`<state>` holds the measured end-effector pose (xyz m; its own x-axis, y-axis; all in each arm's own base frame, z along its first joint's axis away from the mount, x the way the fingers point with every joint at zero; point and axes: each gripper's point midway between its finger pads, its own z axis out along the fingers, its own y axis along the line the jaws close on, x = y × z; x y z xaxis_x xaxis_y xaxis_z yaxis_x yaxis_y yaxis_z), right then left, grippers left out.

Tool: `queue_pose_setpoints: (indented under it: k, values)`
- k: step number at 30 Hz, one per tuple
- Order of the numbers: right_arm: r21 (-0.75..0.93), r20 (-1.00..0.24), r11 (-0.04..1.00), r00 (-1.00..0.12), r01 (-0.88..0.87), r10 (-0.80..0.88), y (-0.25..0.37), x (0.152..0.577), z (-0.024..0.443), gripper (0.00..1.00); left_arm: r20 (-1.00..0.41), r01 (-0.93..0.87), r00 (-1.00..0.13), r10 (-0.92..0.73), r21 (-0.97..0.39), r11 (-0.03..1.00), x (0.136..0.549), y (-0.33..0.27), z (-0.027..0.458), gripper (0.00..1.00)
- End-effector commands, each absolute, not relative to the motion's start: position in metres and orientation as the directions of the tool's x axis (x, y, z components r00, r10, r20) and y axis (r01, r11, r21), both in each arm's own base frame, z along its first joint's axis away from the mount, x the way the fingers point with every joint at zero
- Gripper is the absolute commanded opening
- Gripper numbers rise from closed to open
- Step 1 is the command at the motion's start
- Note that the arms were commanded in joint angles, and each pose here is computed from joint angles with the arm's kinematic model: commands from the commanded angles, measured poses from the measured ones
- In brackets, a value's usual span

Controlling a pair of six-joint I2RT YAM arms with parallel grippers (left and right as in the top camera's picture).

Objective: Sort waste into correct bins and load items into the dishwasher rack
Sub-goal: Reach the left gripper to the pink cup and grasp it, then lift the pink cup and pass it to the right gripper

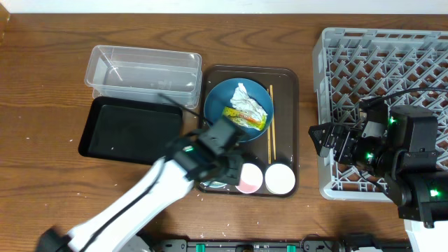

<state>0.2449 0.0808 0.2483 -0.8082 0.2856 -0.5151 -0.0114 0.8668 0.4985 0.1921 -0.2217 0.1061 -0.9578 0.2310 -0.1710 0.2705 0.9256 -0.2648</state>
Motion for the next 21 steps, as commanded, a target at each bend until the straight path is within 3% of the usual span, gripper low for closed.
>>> queue_pose_setpoints:
  k: [1,5,8,9,10,21]
  values:
    - [0.494,-0.537,0.87,-0.791,-0.014,0.292,0.076,0.248,0.256,0.99,-0.129,0.285,-0.956,0.263,-0.206,0.936,0.194,-0.226,0.079,0.55]
    - [0.493,-0.536,0.87,-0.792,-0.013,0.292,0.076,0.247,0.256,0.99,-0.078,0.284,-0.958,0.274,-0.178,0.942,0.194,-0.23,0.055,0.43]
    - [0.493,-0.536,0.87,-0.792,-0.013,0.292,0.076,0.247,0.256,0.99,-0.064,0.278,-0.961,0.27,-0.17,0.946,0.194,-0.23,0.05,0.21]
    - [0.493,-0.536,0.87,-0.792,-0.013,0.292,0.076,0.247,0.256,0.99,-0.065,0.278,-0.961,0.27,-0.171,0.945,0.194,-0.23,0.05,0.19]
    - [0.493,-0.536,0.87,-0.792,-0.013,0.292,0.076,0.247,0.256,0.99,-0.067,0.274,-0.961,0.267,-0.173,0.946,0.194,-0.23,0.051,0.09]
    - [0.493,-0.532,0.87,-0.795,-0.011,0.292,0.076,0.246,0.255,0.99,-0.167,0.273,-0.957,0.238,-0.235,0.933,0.194,-0.23,0.096,0.06]
